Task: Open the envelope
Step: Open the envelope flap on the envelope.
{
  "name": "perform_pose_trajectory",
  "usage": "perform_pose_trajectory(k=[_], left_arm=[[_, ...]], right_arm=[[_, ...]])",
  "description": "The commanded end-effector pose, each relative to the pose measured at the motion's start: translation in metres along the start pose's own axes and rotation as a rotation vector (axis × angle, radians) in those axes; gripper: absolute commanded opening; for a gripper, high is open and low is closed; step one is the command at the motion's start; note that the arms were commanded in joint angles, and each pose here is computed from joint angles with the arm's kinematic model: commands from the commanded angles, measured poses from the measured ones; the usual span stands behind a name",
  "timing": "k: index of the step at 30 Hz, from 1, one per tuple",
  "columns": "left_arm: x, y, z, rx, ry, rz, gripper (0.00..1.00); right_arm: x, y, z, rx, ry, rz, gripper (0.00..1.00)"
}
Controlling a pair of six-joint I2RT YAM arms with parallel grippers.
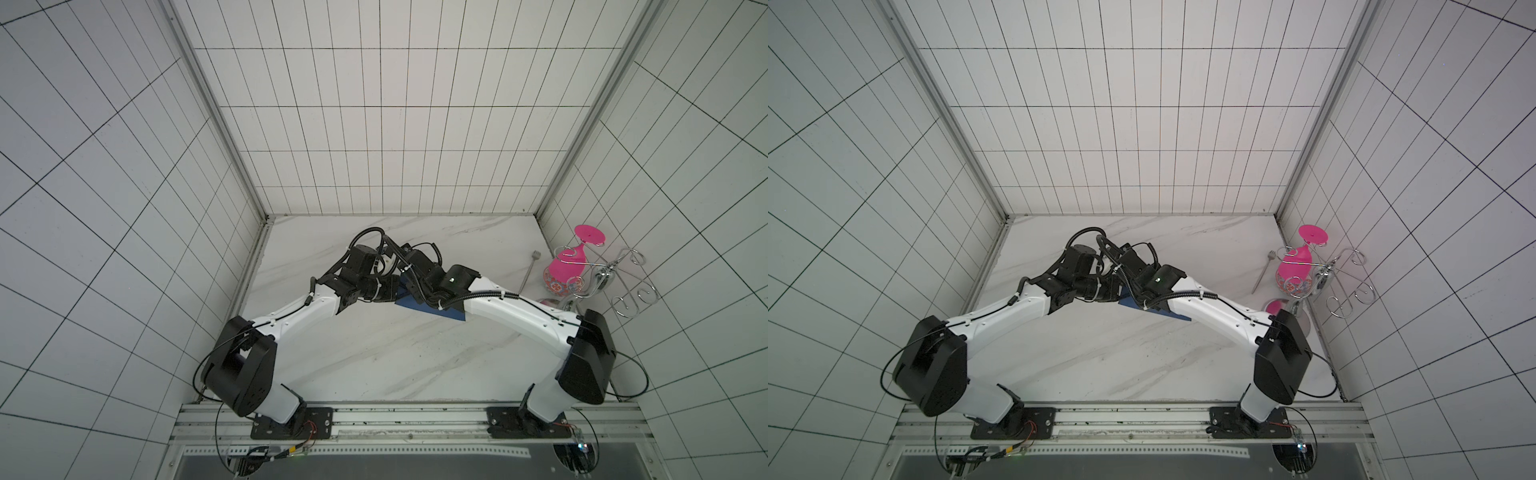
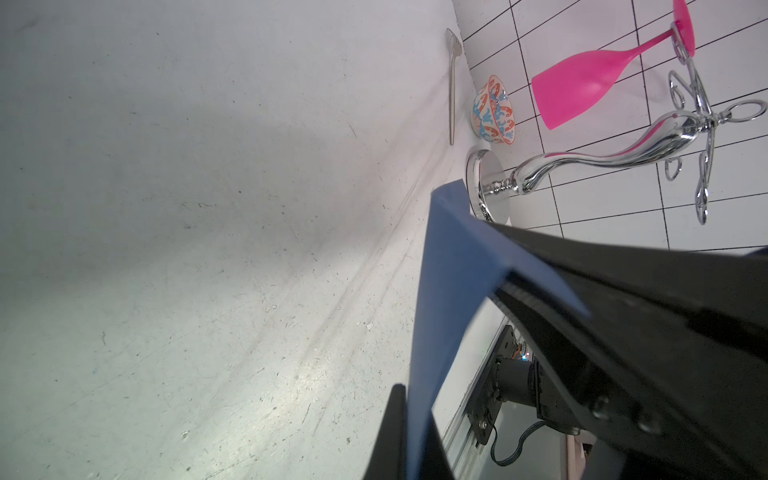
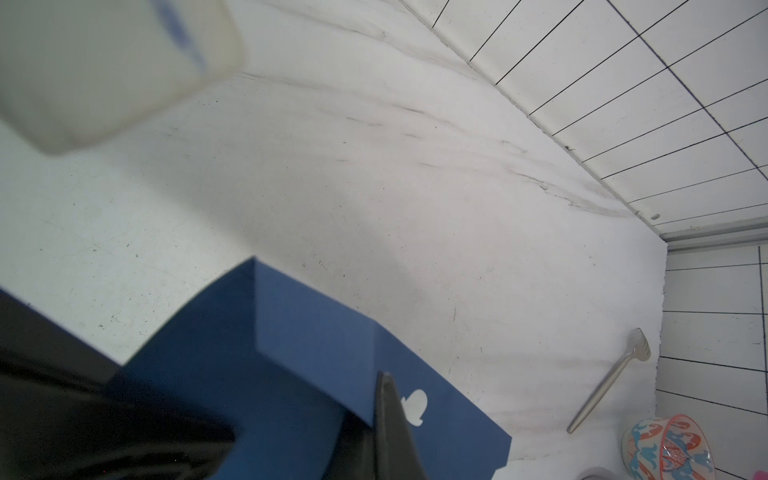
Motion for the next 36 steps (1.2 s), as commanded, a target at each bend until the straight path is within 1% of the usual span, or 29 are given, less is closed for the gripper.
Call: perform_pose_trajectory(k=[1, 5, 7, 11, 29, 32, 36], left_arm=[[0.005, -0.004, 0.013, -0.062, 0.021, 0.022, 0.0], [0.006, -0.002, 0.013, -0.061, 0.012, 0.024, 0.0], [0.006, -0.002, 0.013, -0.063, 0.01, 0.025, 0.0], [0.007, -0.003, 0.014, -0.062, 0.009, 0.029, 0.0], [0.011, -0.003, 0.019, -0.094, 0.002, 0.037, 0.0], [0.011, -0.004, 0.019, -0.084, -0.004, 0.044, 0.0], [0.015, -0.004, 0.016, -0.05, -0.018, 0.067, 0.0]], right_arm=[[-0.013, 0.007, -0.013, 0.037, 0.002, -0.009, 0.02], [-0.016, 0.006, -0.013, 0.027, 0.0, -0.007, 0.03], [-0.011, 0.006, -0.013, 0.02, 0.014, 0.017, 0.03], [-0.01, 0.004, -0.011, 0.006, 0.017, 0.027, 0.03], [-0.009, 0.0, -0.013, 0.012, 0.053, 0.075, 0.03], [-0.009, -0.002, -0.014, 0.008, 0.051, 0.079, 0.05], [-0.013, -0.004, -0.021, -0.001, 0.037, 0.083, 0.12]])
Point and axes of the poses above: each gripper's point midway between its finger pads, its own y axis back along the fingers, its own z axis along the line the jaws close on, x = y × z, the point moved 5 cm from there along y, back along the fingers
